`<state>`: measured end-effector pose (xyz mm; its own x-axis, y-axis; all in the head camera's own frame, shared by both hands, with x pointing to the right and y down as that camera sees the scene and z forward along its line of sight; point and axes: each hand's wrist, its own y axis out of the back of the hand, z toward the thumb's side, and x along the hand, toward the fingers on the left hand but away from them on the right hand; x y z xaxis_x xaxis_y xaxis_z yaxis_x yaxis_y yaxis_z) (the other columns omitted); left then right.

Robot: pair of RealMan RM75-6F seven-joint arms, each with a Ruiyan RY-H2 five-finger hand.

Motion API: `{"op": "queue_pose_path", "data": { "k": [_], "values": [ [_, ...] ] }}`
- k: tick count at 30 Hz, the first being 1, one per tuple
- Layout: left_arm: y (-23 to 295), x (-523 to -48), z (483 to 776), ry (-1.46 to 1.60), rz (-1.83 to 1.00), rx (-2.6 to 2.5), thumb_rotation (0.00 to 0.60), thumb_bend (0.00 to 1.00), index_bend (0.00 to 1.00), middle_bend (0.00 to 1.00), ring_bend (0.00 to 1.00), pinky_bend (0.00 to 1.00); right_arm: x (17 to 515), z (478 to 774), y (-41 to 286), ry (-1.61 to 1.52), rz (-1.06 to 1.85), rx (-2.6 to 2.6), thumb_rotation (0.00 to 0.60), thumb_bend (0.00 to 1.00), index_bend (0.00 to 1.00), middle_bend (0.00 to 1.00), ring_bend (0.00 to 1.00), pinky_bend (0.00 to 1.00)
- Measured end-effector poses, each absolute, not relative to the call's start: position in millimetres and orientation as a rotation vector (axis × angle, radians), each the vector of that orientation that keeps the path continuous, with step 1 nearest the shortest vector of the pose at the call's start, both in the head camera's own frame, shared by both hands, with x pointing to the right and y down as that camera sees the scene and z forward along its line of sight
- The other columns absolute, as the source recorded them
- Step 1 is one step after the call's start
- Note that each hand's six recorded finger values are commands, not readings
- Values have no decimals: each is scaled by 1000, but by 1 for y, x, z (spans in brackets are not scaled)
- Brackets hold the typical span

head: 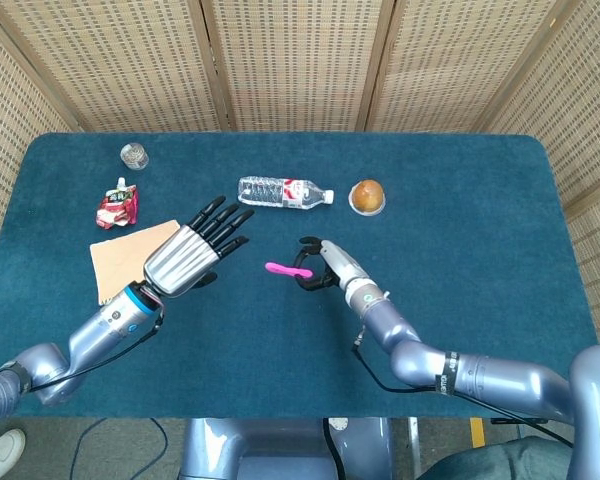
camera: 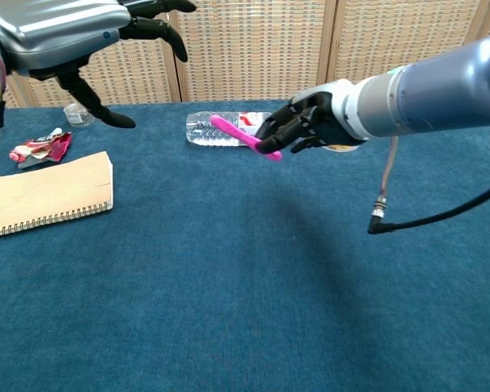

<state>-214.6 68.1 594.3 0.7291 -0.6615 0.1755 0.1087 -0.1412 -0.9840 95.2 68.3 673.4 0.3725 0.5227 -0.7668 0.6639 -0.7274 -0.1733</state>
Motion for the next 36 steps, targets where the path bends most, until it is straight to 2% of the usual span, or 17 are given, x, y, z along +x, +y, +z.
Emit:
{"op": "queue_pose_path", "data": {
  "k": [5, 13, 25, 32, 36],
  "values": [
    [70, -206, 597, 454, -697, -1593, 600, 16, 325, 0, 0, 0, 83, 672, 71, 1058, -1255, 2446, 600, 593, 674, 188, 0, 0],
    [75, -187, 613, 469, -678, -1625, 600, 167, 431, 0, 0, 0, 79, 670, 77, 1039, -1254, 2446, 600, 597, 674, 188, 0, 0],
    [83, -152, 635, 496, -650, -1687, 600, 206, 463, 0, 0, 0, 80, 669, 81, 1032, -1247, 2445, 600, 602, 675, 188, 0, 0],
    [86, -138, 643, 492, -640, -1698, 600, 299, 483, 0, 0, 0, 81, 671, 83, 1023, -1240, 2439, 600, 604, 675, 188, 0, 0],
    [87, -131, 645, 486, -635, -1700, 600, 301, 488, 0, 0, 0, 82, 672, 83, 1018, -1241, 2444, 600, 604, 675, 188, 0, 0]
  ]
}}
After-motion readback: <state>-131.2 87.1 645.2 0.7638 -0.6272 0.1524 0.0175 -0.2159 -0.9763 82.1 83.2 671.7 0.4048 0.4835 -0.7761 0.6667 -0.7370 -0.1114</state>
